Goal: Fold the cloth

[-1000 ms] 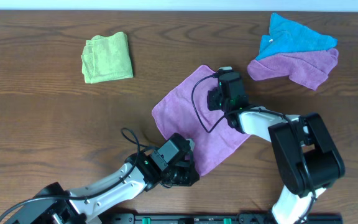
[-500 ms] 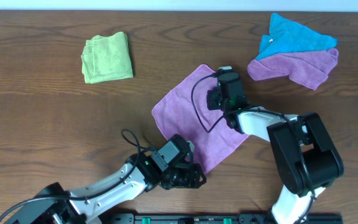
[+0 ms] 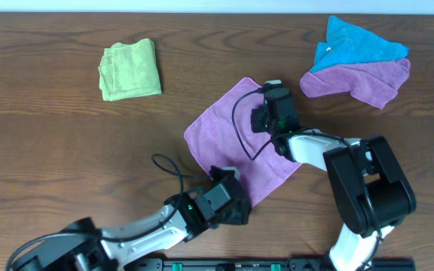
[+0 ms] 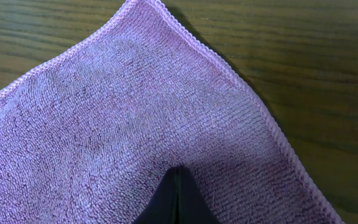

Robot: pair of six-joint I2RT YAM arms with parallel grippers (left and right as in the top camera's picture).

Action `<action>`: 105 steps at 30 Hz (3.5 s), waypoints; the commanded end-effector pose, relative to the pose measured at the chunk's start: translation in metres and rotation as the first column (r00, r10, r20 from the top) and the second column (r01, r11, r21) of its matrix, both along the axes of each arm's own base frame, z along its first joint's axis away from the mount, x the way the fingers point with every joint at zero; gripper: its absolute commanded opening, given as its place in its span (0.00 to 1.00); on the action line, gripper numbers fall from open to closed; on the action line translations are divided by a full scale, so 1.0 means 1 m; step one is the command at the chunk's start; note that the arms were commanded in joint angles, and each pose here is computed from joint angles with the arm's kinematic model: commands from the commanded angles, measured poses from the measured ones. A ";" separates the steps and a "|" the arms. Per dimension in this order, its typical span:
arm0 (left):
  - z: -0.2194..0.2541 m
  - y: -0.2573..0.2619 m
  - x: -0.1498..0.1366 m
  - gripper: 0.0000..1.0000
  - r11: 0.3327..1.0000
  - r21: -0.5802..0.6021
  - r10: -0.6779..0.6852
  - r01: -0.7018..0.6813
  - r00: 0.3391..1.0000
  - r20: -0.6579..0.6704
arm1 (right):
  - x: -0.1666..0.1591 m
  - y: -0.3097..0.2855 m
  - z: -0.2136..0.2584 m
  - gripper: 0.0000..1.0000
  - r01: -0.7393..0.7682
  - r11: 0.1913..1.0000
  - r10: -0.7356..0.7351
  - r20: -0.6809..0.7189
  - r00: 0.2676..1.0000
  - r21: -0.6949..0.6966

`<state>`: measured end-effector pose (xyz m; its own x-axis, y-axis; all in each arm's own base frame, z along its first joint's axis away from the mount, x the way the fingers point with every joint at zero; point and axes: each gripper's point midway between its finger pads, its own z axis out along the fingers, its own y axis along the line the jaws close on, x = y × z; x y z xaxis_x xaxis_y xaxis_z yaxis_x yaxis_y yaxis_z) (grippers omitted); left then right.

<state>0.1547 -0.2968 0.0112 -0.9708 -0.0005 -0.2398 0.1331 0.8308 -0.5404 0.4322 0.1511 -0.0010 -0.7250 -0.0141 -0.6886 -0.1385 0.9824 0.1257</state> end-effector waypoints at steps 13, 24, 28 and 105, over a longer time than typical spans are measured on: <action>-0.020 -0.035 -0.013 0.15 0.990 -0.144 -0.016 -0.007 0.988 -0.157 | -0.010 -0.020 -0.028 0.01 0.050 0.998 -0.053 -0.062 0.997 -0.046; 0.024 -0.072 -0.036 0.06 0.910 -0.395 -0.216 0.126 0.958 -0.191 | -0.004 -0.021 -0.022 0.02 0.063 0.997 -0.065 -0.026 0.998 -0.042; 0.028 -0.073 -0.050 0.09 0.890 -0.421 -0.286 0.171 0.931 -0.226 | -0.002 -0.024 -0.024 0.02 0.078 0.996 -0.079 -0.019 0.997 -0.052; -0.029 0.068 0.127 0.95 0.977 0.128 -0.177 0.170 0.983 0.044 | -0.110 -0.112 0.065 0.99 0.251 0.966 -0.207 -0.378 0.902 0.068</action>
